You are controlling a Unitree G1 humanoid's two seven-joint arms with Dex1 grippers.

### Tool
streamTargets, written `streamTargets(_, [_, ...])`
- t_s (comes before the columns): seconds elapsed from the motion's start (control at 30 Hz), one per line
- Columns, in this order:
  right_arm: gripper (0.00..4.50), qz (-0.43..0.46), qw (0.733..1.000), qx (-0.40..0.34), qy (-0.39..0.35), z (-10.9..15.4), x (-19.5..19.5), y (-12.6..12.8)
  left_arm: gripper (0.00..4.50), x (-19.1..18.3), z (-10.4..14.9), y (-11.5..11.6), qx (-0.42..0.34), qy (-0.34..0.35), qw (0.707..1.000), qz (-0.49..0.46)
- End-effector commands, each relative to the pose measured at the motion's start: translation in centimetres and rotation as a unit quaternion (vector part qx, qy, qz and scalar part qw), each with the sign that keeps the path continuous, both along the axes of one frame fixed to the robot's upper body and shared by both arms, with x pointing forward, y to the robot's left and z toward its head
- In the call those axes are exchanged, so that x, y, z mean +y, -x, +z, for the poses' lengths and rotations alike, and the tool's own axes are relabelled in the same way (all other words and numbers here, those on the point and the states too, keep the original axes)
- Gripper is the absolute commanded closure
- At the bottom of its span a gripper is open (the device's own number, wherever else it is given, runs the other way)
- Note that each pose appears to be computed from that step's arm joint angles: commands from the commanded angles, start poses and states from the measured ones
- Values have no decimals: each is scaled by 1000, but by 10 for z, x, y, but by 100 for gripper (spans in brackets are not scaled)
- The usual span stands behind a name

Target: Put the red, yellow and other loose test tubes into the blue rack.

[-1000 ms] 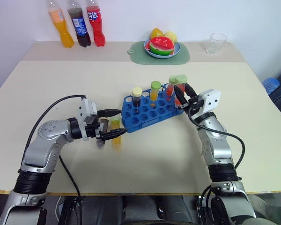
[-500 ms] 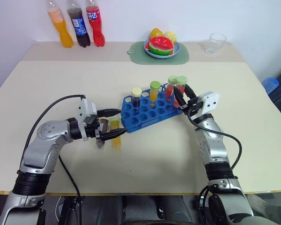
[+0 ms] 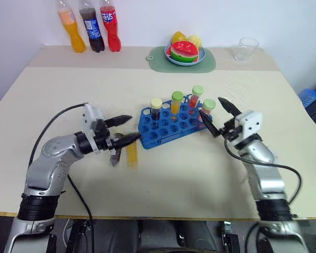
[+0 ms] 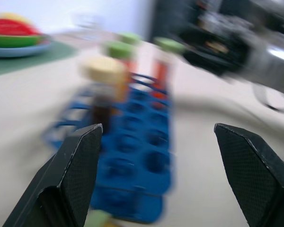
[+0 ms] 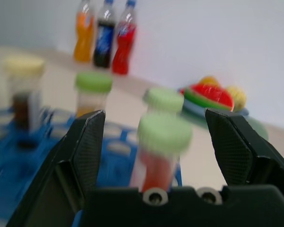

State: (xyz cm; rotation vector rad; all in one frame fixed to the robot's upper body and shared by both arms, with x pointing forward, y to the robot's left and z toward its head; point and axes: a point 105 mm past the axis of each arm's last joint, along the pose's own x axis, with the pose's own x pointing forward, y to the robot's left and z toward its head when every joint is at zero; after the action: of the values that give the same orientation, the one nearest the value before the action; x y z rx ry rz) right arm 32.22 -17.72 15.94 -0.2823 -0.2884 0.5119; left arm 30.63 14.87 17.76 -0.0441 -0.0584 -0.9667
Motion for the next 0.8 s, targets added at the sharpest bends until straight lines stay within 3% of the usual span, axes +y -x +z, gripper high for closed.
streamTargets(0.03, [81,27,999,13,23,10,-7,22,60,6,26,-10,12,44,997,69])
streamTargets(0.13, [81,36,998,30,37,12,-11,31,60,9,35,-15,48,67,991,109])
streamTargets(0.2, [81,39,998,34,43,16,-13,34,60,12,32,-17,136,69,979,133])
streamTargets(0.3, [81,52,997,35,54,22,-10,35,60,16,21,-12,258,-8,956,138])
streamTargets(0.4, [81,90,993,49,65,22,-1,42,60,15,18,-8,333,-49,935,113])
streamTargets(0.6, [81,218,962,125,109,6,24,78,60,4,22,1,440,-80,893,57])
streamTargets(0.8, [81,279,937,152,141,-6,34,88,60,4,8,-4,516,-129,844,73])
